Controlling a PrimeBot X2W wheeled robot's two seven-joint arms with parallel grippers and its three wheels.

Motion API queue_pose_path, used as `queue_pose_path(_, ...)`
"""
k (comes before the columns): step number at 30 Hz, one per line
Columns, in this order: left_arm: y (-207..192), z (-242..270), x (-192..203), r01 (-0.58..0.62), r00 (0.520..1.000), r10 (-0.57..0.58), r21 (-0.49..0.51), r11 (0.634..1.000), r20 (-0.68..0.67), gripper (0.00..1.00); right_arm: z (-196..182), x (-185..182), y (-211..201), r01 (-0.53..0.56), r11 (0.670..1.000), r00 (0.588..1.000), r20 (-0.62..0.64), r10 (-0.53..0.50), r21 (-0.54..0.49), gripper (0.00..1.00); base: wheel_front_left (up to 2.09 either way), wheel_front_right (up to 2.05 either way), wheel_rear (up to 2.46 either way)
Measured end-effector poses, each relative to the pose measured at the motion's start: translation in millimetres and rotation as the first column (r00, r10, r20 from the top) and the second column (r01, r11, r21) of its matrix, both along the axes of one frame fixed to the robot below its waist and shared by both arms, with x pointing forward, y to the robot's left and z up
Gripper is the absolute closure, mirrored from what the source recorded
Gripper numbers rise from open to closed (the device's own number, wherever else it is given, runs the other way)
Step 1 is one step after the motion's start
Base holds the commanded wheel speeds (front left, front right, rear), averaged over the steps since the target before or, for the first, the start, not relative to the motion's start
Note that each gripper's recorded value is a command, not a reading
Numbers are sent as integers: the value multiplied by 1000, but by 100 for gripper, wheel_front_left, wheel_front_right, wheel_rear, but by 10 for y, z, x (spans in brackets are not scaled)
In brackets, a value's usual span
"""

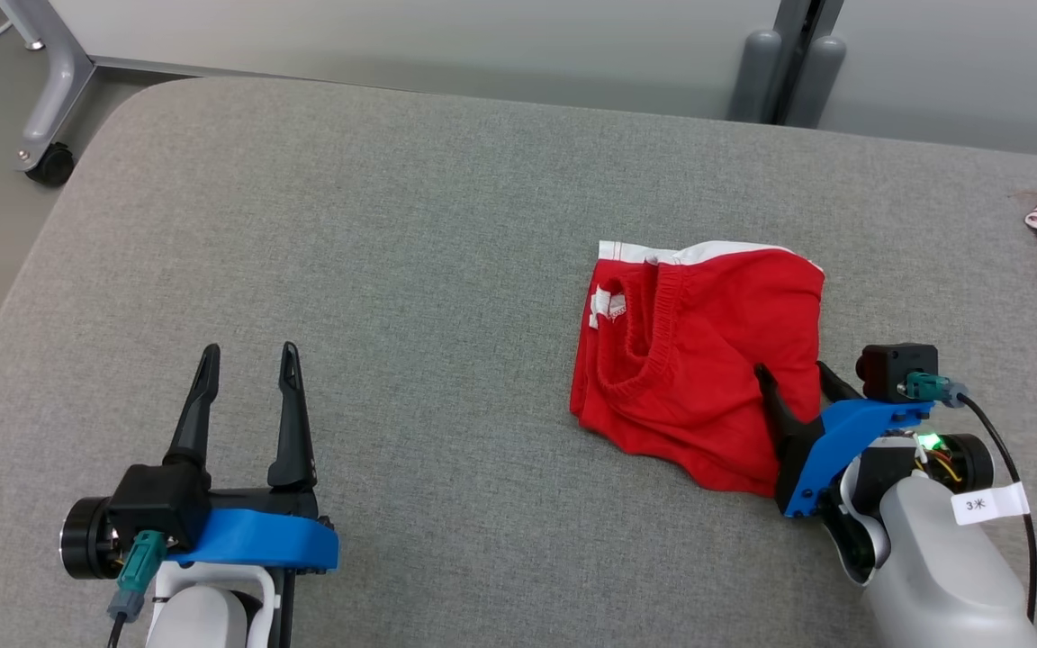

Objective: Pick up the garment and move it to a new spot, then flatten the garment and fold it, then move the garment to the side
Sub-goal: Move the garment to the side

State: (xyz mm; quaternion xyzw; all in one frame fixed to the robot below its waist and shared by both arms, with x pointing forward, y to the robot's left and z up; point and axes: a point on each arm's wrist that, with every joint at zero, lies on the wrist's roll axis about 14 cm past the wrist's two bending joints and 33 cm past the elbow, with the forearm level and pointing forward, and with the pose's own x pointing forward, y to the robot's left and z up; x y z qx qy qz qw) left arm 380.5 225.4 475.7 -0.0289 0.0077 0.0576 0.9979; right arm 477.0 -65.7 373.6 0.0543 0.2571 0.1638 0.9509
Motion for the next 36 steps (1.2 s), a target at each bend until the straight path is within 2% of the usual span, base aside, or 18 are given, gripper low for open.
queue_pose_path(1, 0, -1, 1, 1, 1000, -1, 0, 1000, 0, 0, -6, -3, 13, -1, 1000, 1000, -2, 1, 4, 0, 0, 0, 0)
queue_pose_path(2, -2, 0, 3, 1, 1000, -1, -1, 1000, 0, 0, -9, -2, 26, 2, 1000, 1000, -7, -2, 15, 10, 0, 0, 0)
queue_pose_path(3, -6, -2, 5, 2, 1000, -2, -2, 1000, 0, 0, -6, 1, 39, -1, 1000, 1000, -8, 1, 17, 65, 0, 0, 0)
queue_pose_path(4, -11, -4, 8, 3, 1000, -3, -3, 1000, -1, 0, 7, 5, 51, 0, 1000, 1000, -1, 0, 24, 100, 0, 0, 0)
queue_pose_path(12, -126, -73, 93, 37, 999, -37, -15, 999, -14, 0, 77, 48, -106, 25, 999, 998, 62, -26, 26, 100, 0, 0, 0)
queue_pose_path(18, -359, -200, 310, 108, 993, -109, -27, 994, -33, 0, 122, 131, -698, 112, 993, 986, 123, -108, -24, 100, 0, 0, 0)
queue_pose_path(27, -793, -287, 780, 236, 972, -236, -34, 971, -10, 0, 191, 60, -1588, 244, 964, 960, 172, -223, -111, 100, 0, 0, 0)
queue_pose_path(31, -902, -313, 920, 269, 963, -269, -32, 963, -1, 0, 179, -3, -1743, 265, 956, 955, 173, -242, -125, 100, 0, 0, 0)
queue_pose_path(36, -932, -349, 1022, 281, 960, -281, -26, 959, 2, 0, 308, 130, -1716, 246, 961, 949, 232, -212, -127, 100, 0, 0, 0)
